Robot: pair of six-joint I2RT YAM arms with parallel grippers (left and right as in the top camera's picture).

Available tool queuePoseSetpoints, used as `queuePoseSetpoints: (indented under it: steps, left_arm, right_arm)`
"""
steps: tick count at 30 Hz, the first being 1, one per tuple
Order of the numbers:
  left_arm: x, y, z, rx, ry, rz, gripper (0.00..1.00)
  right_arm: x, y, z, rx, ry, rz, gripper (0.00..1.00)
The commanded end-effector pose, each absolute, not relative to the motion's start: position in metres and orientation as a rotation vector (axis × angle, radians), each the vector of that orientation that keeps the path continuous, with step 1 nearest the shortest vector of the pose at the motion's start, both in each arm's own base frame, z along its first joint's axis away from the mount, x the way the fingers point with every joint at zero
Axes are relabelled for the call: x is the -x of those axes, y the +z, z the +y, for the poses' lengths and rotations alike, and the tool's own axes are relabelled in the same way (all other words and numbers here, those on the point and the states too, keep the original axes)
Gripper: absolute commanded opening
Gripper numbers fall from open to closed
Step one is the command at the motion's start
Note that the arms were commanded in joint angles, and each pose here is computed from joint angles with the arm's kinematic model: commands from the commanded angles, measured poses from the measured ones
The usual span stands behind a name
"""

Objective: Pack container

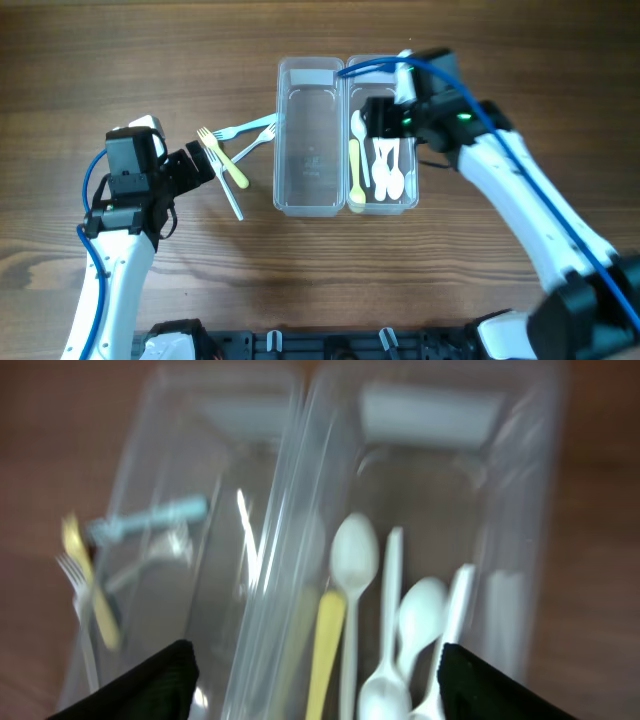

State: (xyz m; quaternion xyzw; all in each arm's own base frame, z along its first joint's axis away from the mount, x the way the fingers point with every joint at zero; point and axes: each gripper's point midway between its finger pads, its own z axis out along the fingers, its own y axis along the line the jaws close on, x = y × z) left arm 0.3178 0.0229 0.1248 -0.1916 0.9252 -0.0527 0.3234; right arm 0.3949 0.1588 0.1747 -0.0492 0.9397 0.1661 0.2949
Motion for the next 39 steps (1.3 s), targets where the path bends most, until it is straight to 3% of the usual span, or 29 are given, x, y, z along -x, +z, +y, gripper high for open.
queuePoseSetpoints:
  steps: [1,6,11,14,26,32,39]
  left_arm:
    - [-0.322,0.130,0.023,0.467,-0.128,2.419,1.00]
    - [-0.324,0.132,0.019,0.477,-0.159,2.410,1.00]
    - [-0.306,0.124,-0.022,0.568,-0.495,2.497,1.00]
    - [-0.304,0.122,-0.025,0.596,-0.523,2.505,1.00]
    - [-0.300,0.120,0.001,0.803,-0.331,2.579,0.99]
    - [-0.321,0.122,0.001,0.744,-0.269,2.734,0.99]
    - [-0.342,0.080,-0.012,0.666,-0.191,2.852,0.97]
  right_arm:
    - [-0.401,0.256,0.099,0.006,0.362,2.296,0.81]
    - [-0.387,0.267,0.019,-0.220,0.260,2.289,1.00]
    - [-0.362,0.240,-0.052,-0.482,0.165,2.388,1.00]
    - [-0.353,0.232,-0.071,-0.596,0.154,2.405,1.00]
    - [-0.347,0.224,-0.077,-0.666,0.163,2.424,1.00]
    - [-0.349,0.220,-0.074,-0.691,0.193,2.430,1.00]
    - [-0.348,0.210,-0.074,-0.704,0.194,2.465,1.00]
